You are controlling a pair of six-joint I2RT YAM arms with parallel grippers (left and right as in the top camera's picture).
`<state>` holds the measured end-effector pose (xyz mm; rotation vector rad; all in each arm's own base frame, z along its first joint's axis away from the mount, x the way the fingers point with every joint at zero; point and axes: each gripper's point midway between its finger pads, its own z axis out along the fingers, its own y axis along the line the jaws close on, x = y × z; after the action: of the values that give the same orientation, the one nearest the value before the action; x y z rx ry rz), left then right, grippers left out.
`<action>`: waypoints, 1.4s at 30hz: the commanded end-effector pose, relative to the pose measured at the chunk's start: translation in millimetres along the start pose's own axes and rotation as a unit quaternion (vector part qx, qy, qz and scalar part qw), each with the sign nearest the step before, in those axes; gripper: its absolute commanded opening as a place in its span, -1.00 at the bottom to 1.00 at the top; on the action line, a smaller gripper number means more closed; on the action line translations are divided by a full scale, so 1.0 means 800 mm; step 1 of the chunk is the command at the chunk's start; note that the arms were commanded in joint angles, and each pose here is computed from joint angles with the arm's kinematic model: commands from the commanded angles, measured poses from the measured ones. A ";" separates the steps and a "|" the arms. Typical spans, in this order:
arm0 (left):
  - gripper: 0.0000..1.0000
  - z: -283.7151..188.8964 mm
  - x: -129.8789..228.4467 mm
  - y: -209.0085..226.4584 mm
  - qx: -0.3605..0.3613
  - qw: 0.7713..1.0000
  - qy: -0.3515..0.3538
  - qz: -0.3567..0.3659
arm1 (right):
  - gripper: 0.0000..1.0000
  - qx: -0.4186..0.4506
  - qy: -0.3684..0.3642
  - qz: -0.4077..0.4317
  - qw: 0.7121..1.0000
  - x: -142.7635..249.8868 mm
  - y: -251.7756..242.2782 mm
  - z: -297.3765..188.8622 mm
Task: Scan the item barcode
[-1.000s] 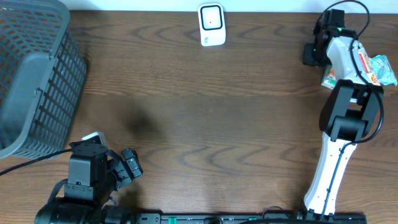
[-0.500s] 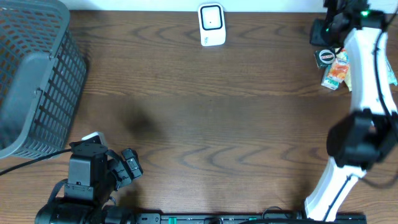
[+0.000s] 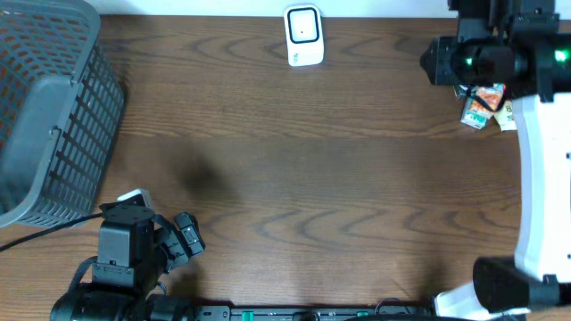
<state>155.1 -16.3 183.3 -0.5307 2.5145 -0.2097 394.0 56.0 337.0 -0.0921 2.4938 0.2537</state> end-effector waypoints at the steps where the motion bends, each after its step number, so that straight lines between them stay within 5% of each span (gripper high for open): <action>1: 0.96 0.000 0.000 0.003 -0.005 1.000 -0.003 0.000 | -0.34 -0.007 -0.028 -0.018 0.999 0.007 0.018 -0.040; 8: 0.96 0.000 0.000 0.003 -0.005 1.000 -0.003 0.000 | -0.34 -0.008 -0.040 -0.030 0.999 0.058 0.025 -0.062; 14: 0.95 0.000 0.000 0.003 -0.005 1.000 -0.003 0.000 | -0.11 -0.008 -0.080 -0.028 0.996 0.108 0.019 -0.067; 16: 0.96 0.000 0.000 0.003 -0.005 1.000 -0.002 0.000 | 0.26 -0.009 -0.091 -0.026 0.995 0.122 0.019 -0.071; 17: 0.95 0.000 0.000 0.003 -0.005 1.000 -0.002 0.000 | 0.99 -0.009 -0.093 -0.027 0.995 0.139 0.017 -0.074; 29: 0.93 0.000 0.000 0.003 -0.005 1.000 -0.003 0.000 | 0.99 -0.006 -0.018 -0.011 1.000 0.254 0.010 -0.094; 42: 0.96 0.000 0.000 0.003 -0.005 1.000 -0.002 0.000 | 0.99 -0.002 0.023 -0.006 1.000 0.279 0.007 -0.093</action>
<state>155.0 -16.3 183.1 -0.5313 2.5151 -0.2095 171.5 44.3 265.9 -0.1199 2.5282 0.2492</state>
